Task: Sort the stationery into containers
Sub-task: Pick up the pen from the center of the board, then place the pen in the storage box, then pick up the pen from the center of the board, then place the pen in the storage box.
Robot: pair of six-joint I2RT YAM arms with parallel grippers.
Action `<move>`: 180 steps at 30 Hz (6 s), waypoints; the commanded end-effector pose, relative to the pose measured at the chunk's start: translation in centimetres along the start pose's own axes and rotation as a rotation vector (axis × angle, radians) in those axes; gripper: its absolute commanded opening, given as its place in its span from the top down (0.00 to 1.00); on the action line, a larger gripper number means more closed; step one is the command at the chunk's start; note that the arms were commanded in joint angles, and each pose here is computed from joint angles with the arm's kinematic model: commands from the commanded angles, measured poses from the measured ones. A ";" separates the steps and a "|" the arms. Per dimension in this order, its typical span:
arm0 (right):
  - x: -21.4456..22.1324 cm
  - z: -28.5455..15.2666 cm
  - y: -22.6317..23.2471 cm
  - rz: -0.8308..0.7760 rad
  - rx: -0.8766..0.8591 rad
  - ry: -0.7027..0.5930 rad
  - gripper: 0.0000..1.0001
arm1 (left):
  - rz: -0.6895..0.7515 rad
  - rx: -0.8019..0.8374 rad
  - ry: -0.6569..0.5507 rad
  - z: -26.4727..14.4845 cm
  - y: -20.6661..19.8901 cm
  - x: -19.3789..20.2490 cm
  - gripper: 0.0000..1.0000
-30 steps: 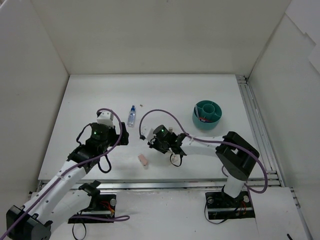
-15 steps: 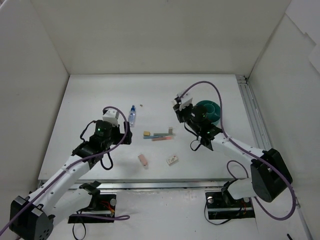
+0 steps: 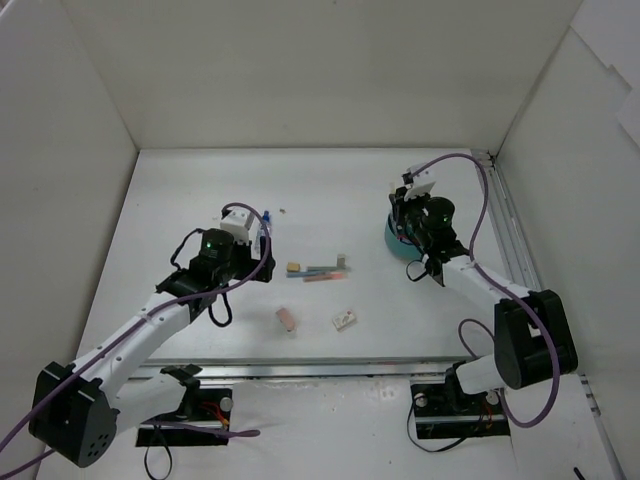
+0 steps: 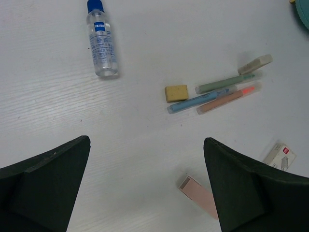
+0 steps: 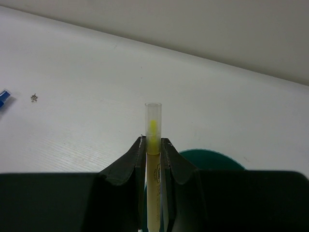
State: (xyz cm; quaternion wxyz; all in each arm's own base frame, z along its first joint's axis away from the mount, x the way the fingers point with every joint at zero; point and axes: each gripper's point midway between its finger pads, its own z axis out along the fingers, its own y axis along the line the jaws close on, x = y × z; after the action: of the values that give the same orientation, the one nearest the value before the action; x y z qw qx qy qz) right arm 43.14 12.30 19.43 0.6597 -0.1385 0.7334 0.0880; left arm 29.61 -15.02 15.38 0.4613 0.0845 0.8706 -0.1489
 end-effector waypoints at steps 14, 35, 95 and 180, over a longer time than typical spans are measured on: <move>0.8 1.1 -1.0 0.022 -0.018 -0.058 0.88 | 0.205 0.222 -0.031 1.9 -4.7 -3.1 0.00; -9.5 -7.8 -0.2 0.124 -0.032 -0.348 0.02 | 0.467 0.568 0.124 3.8 -13.9 0.8 0.00; -8.9 -12.8 -3.2 0.143 0.161 -0.221 0.02 | 0.730 0.288 0.321 12.8 -17.2 6.4 1.00; -9.6 -15.5 -4.1 0.179 0.221 -0.325 0.02 | -0.271 0.617 -0.728 15.2 -30.7 -16.2 0.56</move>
State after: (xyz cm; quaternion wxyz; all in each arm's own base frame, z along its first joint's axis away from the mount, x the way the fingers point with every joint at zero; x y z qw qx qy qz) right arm 30.57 4.28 28.31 0.7390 0.0131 0.6696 0.0732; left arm 43.24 -49.66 17.66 0.6198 0.0531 0.6524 -0.4330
